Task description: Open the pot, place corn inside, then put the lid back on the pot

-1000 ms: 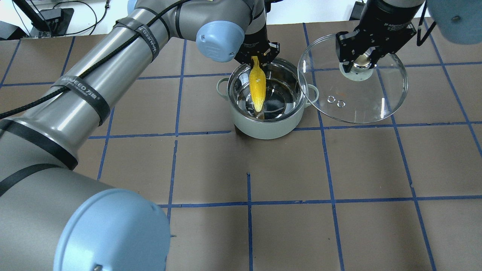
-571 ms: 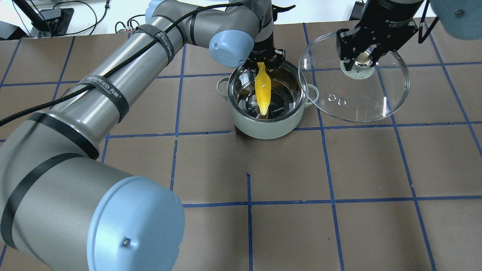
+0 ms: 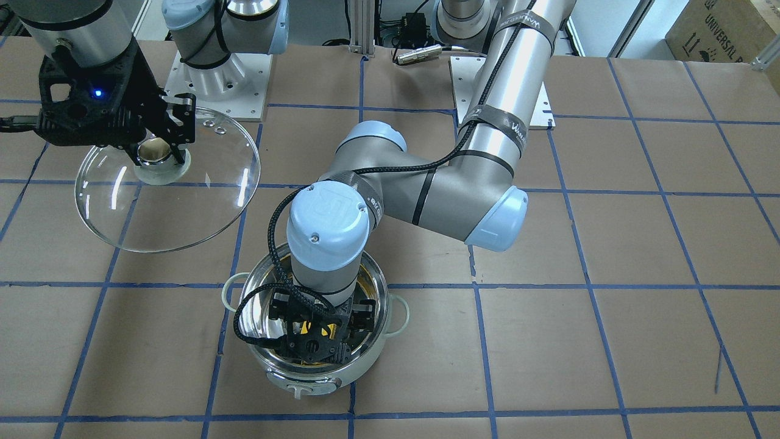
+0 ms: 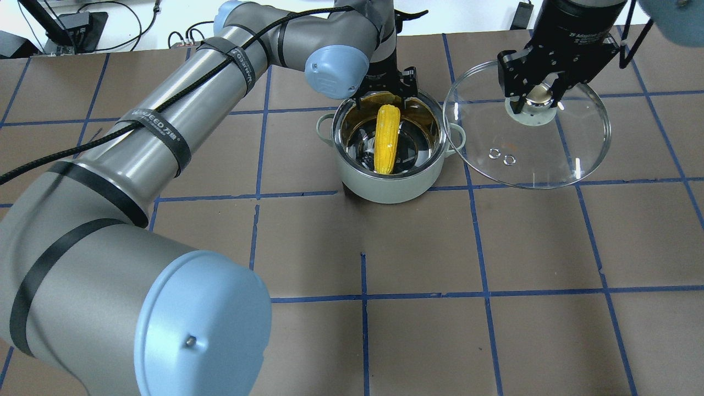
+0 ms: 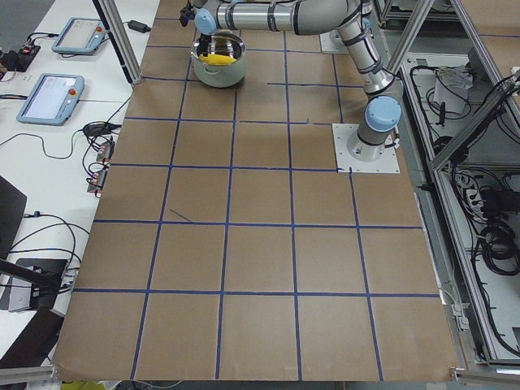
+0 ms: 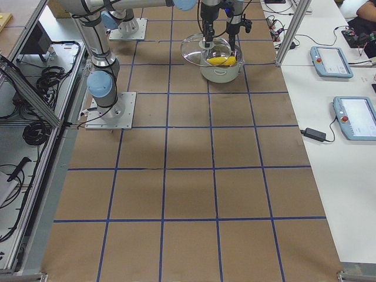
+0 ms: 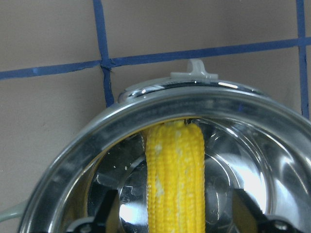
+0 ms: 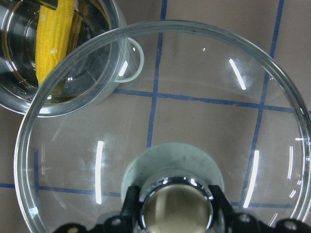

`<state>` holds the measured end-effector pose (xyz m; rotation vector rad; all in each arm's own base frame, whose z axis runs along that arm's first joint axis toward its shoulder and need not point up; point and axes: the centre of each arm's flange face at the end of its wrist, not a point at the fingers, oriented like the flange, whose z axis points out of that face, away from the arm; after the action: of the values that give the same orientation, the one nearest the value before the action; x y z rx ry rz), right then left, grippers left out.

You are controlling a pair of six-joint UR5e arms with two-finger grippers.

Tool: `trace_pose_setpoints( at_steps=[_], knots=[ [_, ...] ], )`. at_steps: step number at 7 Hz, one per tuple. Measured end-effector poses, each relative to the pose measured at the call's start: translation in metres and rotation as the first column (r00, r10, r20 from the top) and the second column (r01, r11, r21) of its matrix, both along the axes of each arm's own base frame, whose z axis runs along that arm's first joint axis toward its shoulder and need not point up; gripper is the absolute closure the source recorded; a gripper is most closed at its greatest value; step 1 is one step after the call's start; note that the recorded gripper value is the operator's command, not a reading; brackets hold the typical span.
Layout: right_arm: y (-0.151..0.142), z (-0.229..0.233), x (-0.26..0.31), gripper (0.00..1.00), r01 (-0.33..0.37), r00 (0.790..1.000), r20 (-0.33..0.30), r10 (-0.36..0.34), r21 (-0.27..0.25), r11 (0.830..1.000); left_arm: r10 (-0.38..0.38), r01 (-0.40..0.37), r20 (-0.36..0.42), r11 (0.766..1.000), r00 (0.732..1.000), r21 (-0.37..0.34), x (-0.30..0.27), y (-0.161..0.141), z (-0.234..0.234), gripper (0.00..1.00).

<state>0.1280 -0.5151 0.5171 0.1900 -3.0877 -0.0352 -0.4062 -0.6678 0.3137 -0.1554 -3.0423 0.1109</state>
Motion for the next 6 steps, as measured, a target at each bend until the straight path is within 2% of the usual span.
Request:
trace_pose_setpoints(
  at_steps=[2,4,6],
  knots=[
    [-0.002,-0.002,0.0,0.91,0.0,1.0,-0.003,0.0,0.006,1.0,0.031,-0.031,0.008,0.999,1.0,0.013,0.043,0.005,0.044,0.0],
    [-0.002,-0.005,-0.002,0.91,-0.001,1.0,-0.014,0.001,0.013,1.0,0.027,-0.028,0.038,0.999,0.999,0.032,0.119,0.015,0.075,0.0],
    [0.002,-0.009,-0.003,0.91,0.0,1.0,-0.02,0.001,0.035,0.999,0.058,-0.063,0.104,0.997,0.993,0.048,0.211,0.07,0.103,0.0]
  ],
)
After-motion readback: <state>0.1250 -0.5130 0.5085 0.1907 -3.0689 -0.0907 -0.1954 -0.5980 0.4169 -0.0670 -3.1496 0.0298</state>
